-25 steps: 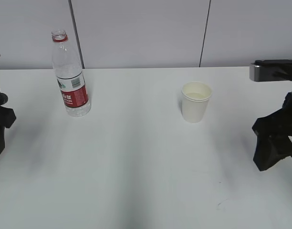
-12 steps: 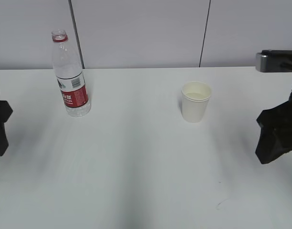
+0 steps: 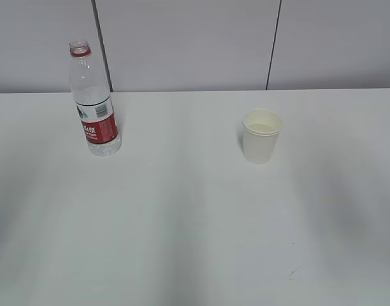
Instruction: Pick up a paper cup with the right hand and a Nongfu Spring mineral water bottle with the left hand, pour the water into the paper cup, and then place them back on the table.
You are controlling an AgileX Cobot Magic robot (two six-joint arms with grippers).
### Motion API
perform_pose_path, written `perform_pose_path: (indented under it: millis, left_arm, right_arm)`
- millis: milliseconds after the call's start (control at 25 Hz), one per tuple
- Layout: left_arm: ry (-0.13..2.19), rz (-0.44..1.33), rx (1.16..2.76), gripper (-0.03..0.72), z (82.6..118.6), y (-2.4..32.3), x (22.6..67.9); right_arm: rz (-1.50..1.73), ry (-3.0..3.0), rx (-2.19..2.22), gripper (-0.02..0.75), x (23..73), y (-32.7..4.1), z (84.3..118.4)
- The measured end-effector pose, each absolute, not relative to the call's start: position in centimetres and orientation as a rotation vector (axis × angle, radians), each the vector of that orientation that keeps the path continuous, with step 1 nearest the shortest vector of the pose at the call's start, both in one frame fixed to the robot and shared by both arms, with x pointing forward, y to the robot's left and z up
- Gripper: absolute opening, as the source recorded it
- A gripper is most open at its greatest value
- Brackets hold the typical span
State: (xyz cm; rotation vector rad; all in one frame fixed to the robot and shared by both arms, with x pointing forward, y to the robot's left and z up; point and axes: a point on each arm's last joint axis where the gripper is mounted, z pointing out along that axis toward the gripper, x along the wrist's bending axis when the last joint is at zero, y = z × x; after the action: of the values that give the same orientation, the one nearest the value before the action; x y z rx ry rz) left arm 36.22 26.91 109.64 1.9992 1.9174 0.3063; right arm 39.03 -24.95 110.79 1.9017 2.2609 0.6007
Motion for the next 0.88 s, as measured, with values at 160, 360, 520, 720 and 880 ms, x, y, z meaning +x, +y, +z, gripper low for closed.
perform_pose_path:
  millis: [160,360,520,720,880]
  left_arm:
    - [1.830,0.424,1.930,0.510,110.7,28.0,33.0]
    - [1.724,0.561,1.884,0.507,110.9,29.3,29.4]
    - [1.649,0.627,1.828,0.493,110.4,30.0,26.7]
    - [1.565,0.698,1.750,0.491,109.0,30.7,24.1]
    - [1.490,0.756,1.723,0.491,107.9,31.1,22.4]
  right_arm:
    - [0.682,2.221,1.851,0.528,35.5,-25.8,111.0]
    - [0.778,2.189,1.727,0.528,31.3,-26.8,110.6]
    - [0.844,2.159,1.626,0.528,28.6,-27.5,109.5]
    - [0.962,2.063,1.513,0.528,26.1,-28.2,108.2]
    - [1.021,2.011,1.437,0.528,24.8,-28.5,106.9]
